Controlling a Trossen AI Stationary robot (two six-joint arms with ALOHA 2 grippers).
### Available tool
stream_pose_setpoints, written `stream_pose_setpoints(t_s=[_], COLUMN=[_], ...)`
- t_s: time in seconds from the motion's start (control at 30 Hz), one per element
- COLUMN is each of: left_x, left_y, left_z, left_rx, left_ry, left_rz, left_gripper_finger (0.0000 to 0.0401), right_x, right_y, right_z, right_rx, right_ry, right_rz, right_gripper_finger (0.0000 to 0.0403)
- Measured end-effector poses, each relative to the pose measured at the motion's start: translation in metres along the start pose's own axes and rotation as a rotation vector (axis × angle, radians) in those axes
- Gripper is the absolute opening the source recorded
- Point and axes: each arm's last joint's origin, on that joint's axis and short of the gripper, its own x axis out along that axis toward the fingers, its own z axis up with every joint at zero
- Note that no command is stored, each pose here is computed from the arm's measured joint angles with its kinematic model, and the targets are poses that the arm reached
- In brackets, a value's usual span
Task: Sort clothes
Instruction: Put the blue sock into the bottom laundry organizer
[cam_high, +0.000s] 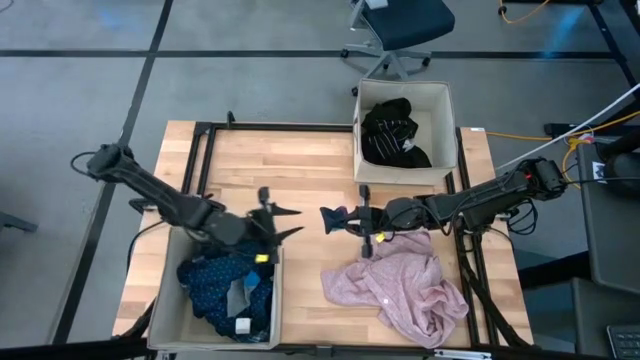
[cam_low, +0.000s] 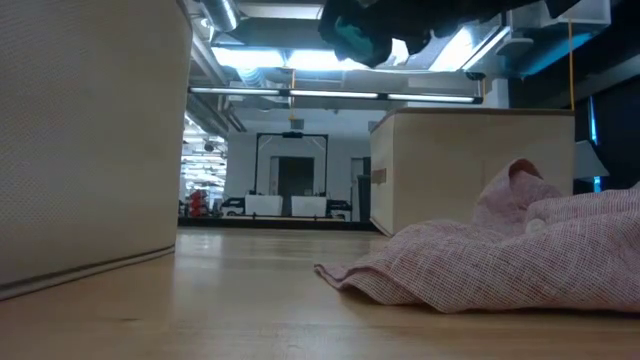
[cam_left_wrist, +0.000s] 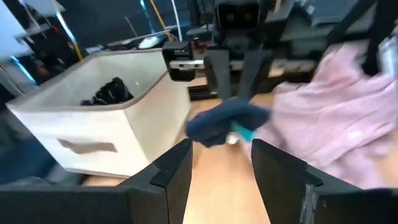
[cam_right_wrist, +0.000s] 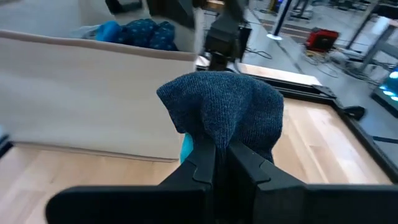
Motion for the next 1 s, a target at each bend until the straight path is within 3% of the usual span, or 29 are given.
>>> stream_pose_setpoints(t_s=[0.2,0.43,0.7,1.0], left_x=[0.035,0.049,0.06,0.062], left_y=[-0.014,-0.026,-0.022,-0.022], left_z=[-0.014,-0.019,-0.023,-0.022], left_rx=[0.181,0.327,0.307,0.283], left_ry=[-0.003,-0.054,-0.064,-0.095], left_rz=[0.046,0.047,-0.023,-0.148], left_gripper_finger=[0.0155,0.0154,0.0154,0.0148], right_x=[0.0,0.0,0.006,0.016], right_y=[0.003,0.004,0.009,0.012], right_z=[0.0,0.0,-0.002,-0.004], right_rx=[-0.009,-0.008,-0.006,-0.012], right_ry=[-0.012,-0.014,-0.035,-0.089], right_rz=[0.113,0.13,0.241,0.238], right_gripper_finger=[0.0024,0.0024,0.0024,0.0024])
